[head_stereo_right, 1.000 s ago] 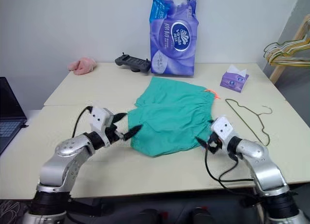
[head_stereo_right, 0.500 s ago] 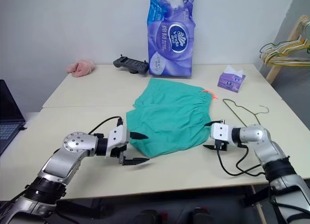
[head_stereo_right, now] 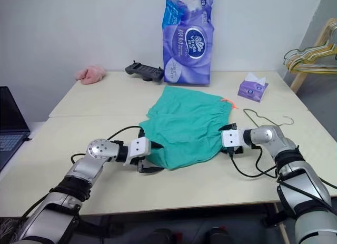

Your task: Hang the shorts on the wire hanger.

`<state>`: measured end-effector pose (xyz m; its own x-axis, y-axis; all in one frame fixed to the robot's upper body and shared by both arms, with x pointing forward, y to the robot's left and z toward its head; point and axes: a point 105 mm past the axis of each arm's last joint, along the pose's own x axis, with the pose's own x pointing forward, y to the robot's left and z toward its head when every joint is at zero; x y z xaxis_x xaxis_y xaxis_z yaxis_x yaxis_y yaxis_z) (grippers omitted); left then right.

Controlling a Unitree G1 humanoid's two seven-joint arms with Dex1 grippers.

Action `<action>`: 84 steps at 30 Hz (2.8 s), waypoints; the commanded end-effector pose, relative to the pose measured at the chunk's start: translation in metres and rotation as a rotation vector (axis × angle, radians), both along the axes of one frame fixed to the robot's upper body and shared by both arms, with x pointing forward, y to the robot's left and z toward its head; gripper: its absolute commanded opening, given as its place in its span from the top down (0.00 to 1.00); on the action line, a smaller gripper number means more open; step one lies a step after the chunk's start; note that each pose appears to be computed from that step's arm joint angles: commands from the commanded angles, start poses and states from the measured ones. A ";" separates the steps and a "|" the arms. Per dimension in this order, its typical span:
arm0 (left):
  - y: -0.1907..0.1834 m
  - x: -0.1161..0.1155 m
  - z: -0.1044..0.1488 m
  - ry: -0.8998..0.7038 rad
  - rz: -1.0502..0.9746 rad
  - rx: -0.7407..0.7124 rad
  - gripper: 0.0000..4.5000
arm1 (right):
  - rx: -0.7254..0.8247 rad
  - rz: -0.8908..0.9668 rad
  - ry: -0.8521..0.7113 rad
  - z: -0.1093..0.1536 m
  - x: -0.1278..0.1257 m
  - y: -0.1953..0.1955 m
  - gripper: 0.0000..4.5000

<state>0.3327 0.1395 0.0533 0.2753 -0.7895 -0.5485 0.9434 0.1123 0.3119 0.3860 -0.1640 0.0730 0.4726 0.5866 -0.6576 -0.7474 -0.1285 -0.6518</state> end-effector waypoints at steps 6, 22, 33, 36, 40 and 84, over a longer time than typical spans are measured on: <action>-0.004 -0.002 0.004 0.008 -0.050 0.003 0.48 | -0.028 -0.016 0.010 0.004 0.004 -0.006 0.29; 0.005 -0.001 0.018 -0.014 -0.057 -0.012 1.00 | 0.131 0.061 0.189 0.006 -0.022 0.008 0.99; 0.047 -0.067 0.034 0.207 -0.195 0.047 1.00 | 0.230 0.105 0.475 0.006 -0.110 0.025 0.99; 0.057 -0.082 0.034 0.261 -0.205 0.071 1.00 | 0.229 0.107 0.529 0.002 -0.132 0.028 0.99; 0.062 -0.091 0.030 0.286 -0.210 0.094 1.00 | 0.239 0.100 0.548 0.001 -0.144 0.034 0.99; 0.068 -0.141 0.031 0.543 -0.299 0.196 0.00 | 0.142 0.115 0.810 0.004 -0.204 0.029 0.01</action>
